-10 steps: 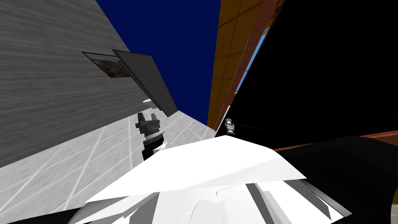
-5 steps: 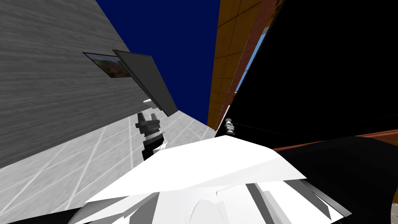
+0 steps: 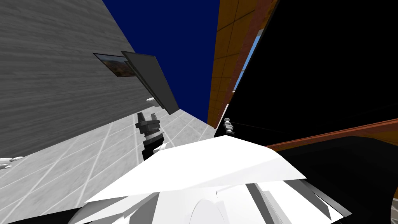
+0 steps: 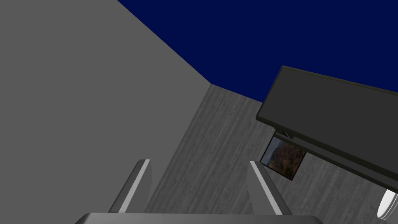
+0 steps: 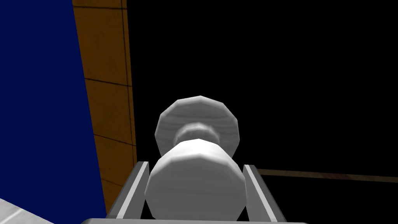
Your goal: Pull the door open
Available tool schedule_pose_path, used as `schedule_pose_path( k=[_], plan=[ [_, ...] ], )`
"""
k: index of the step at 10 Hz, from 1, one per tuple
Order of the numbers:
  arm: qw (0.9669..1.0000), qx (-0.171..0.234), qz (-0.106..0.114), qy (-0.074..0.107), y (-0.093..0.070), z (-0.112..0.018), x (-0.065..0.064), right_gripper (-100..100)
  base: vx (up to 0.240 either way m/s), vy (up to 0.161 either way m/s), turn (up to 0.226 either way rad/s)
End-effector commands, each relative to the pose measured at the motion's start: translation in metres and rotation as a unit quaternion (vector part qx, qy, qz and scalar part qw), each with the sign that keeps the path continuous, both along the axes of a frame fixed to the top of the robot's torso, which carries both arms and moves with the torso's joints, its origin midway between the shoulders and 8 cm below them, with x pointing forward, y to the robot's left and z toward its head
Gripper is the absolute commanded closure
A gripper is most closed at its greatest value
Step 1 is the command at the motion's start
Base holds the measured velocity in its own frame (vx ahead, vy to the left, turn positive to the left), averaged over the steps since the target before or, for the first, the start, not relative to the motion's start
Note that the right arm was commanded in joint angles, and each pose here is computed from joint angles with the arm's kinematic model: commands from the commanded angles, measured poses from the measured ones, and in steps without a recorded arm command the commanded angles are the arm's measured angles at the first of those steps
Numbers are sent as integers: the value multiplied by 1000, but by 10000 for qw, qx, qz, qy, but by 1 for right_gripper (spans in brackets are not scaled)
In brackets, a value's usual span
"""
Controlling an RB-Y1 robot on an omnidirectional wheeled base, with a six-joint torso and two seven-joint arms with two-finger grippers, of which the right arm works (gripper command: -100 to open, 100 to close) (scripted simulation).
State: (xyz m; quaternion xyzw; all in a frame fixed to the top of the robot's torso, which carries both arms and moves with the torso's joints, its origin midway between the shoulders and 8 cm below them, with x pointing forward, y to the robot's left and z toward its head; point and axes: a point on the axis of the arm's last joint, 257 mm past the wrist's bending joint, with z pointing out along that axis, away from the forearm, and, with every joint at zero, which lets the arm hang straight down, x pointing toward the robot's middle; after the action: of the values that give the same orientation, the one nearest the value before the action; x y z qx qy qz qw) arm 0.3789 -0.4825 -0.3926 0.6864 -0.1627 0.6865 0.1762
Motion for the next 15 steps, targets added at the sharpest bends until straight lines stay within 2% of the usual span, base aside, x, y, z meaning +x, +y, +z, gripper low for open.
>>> schedule_pose_path(
  k=[1,4,5,6,9,13,14,15],
  plan=[
    [9999,39,142,-6,10,0,1,100,-209,-3,58],
    [9987,89,497,-17,30,1,10,100,-282,-23,78],
    [9990,72,430,-1,26,0,7,100,-109,-4,34],
    [9981,91,605,17,34,-2,6,100,-169,-23,98],
    [9962,85,864,-3,43,0,4,100,-259,3,96],
    [9934,95,1141,-12,53,1,0,100,-203,-8,65],
    [9939,91,1095,19,51,-1,0,100,-91,-6,19],
    [9924,93,1225,23,54,-2,-5,100,-148,-38,100]
  ],
)
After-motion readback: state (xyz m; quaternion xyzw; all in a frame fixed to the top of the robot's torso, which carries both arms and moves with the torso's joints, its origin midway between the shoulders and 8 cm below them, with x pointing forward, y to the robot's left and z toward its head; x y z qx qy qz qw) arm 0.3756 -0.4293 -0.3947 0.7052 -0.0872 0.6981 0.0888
